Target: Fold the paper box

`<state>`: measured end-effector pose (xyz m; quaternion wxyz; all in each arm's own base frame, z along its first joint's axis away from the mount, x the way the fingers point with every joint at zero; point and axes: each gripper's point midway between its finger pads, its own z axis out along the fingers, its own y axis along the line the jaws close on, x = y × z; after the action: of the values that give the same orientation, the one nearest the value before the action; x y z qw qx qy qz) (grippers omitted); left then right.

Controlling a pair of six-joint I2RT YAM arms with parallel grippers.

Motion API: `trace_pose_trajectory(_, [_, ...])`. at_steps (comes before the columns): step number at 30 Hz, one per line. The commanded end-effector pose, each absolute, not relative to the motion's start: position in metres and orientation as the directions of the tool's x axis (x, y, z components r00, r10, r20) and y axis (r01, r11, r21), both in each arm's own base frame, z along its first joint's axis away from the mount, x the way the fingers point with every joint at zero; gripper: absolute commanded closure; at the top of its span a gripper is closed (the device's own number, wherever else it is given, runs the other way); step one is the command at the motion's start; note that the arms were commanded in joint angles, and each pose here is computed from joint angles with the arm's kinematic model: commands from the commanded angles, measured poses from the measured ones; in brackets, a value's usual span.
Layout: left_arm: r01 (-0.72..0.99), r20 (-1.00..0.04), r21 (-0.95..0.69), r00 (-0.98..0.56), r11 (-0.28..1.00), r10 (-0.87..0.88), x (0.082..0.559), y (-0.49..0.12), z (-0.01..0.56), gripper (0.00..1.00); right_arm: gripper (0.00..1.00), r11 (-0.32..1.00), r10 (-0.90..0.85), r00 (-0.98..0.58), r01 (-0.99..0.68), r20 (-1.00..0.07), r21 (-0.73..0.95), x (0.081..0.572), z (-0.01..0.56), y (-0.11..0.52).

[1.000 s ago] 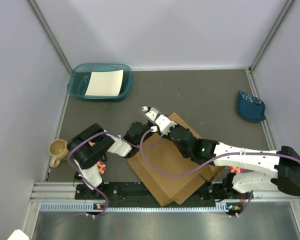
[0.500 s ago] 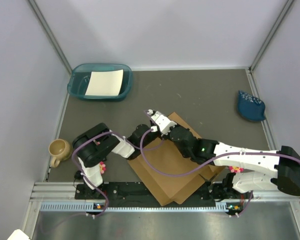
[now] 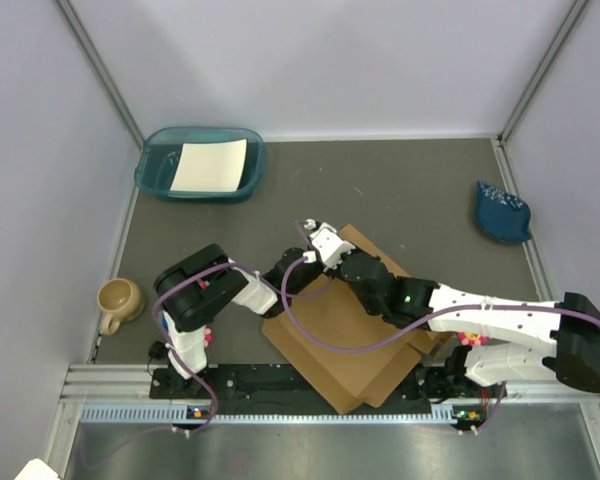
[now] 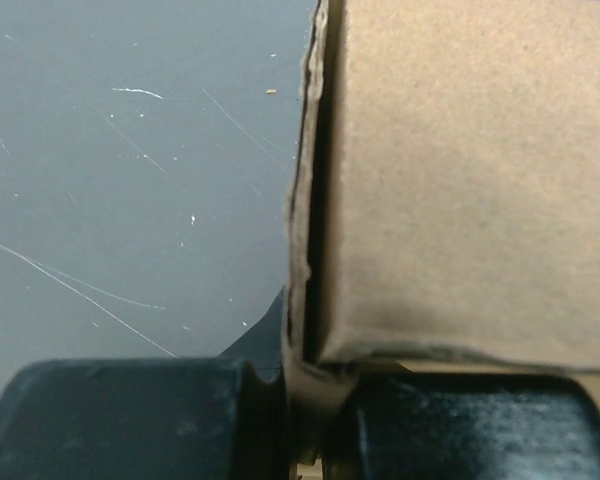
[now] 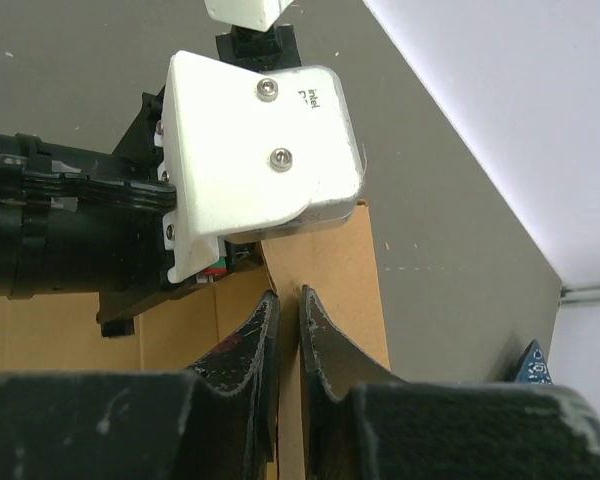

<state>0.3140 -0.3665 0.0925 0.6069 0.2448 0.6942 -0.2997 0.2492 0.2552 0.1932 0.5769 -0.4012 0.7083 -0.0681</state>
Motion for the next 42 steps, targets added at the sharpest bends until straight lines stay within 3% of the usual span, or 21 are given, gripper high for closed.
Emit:
trace_pose_trajectory(1, [0.673,-0.996,-0.071,-0.088,0.737,-0.016,0.324,-0.369,0.105,1.0,0.95,0.615,-0.652,-0.037,-0.611,-0.757,-0.499,0.23,0.167,0.268])
trace_pose_trajectory(4, [0.644,-0.996,-0.058,-0.086,0.762,-0.003,0.327,-0.362,0.104,1.0,0.9,0.622,-0.645,-0.039,-0.606,-0.763,-0.496,0.231,0.17,0.269])
trace_pose_trajectory(5, [0.632,-0.996,-0.055,-0.086,0.773,-0.001,0.328,-0.359,0.106,1.0,0.78,0.633,-0.634,-0.041,-0.601,-0.772,-0.488,0.232,0.174,0.27])
trace_pose_trajectory(7, [0.613,-0.995,-0.042,-0.099,0.789,0.023,0.33,-0.354,0.102,1.0,0.68,0.645,-0.615,-0.036,-0.598,-0.788,-0.476,0.232,0.183,0.273])
trace_pose_trajectory(8, [0.593,-0.995,-0.038,-0.098,0.804,0.026,0.333,-0.35,0.103,1.0,0.56,0.664,-0.591,-0.035,-0.59,-0.806,-0.46,0.233,0.193,0.275])
trace_pose_trajectory(10, [0.579,-0.995,-0.025,-0.097,0.815,0.039,0.335,-0.347,0.104,1.0,0.47,0.685,-0.559,-0.028,-0.579,-0.829,-0.442,0.234,0.209,0.275])
trace_pose_trajectory(13, [0.552,-0.993,-0.009,-0.101,0.834,0.056,0.338,-0.342,0.104,1.0,0.01,0.708,-0.5,-0.012,-0.582,-0.866,-0.401,0.232,0.238,0.279])
trace_pose_trajectory(20, [0.499,-0.991,0.0,-0.115,0.866,0.066,0.342,-0.331,0.105,1.0,0.01,0.793,-0.32,0.013,-0.544,-0.947,-0.275,0.225,0.306,0.263])
trace_pose_trajectory(26, [0.408,-0.991,-0.01,-0.125,0.913,0.045,0.343,-0.308,0.104,1.0,0.01,0.921,-0.125,-0.01,-0.374,-0.992,-0.112,0.229,0.35,0.212])
trace_pose_trajectory(36, [0.28,-0.979,-0.05,-0.202,0.959,0.008,0.342,-0.277,0.091,1.0,0.01,0.992,-0.094,-0.161,-0.102,-0.982,-0.079,0.255,0.308,0.151])
trace_pose_trajectory(38, [0.235,-0.973,-0.066,-0.233,0.97,-0.01,0.345,-0.268,0.093,1.0,0.01,0.989,-0.027,-0.205,-0.148,-0.978,0.003,0.255,0.299,0.155])
trace_pose_trajectory(42, [0.071,-0.909,-0.107,-0.412,0.992,-0.068,0.341,-0.23,0.067,1.0,0.01,0.98,0.159,-0.253,-0.079,-0.954,0.184,0.269,0.291,0.122])
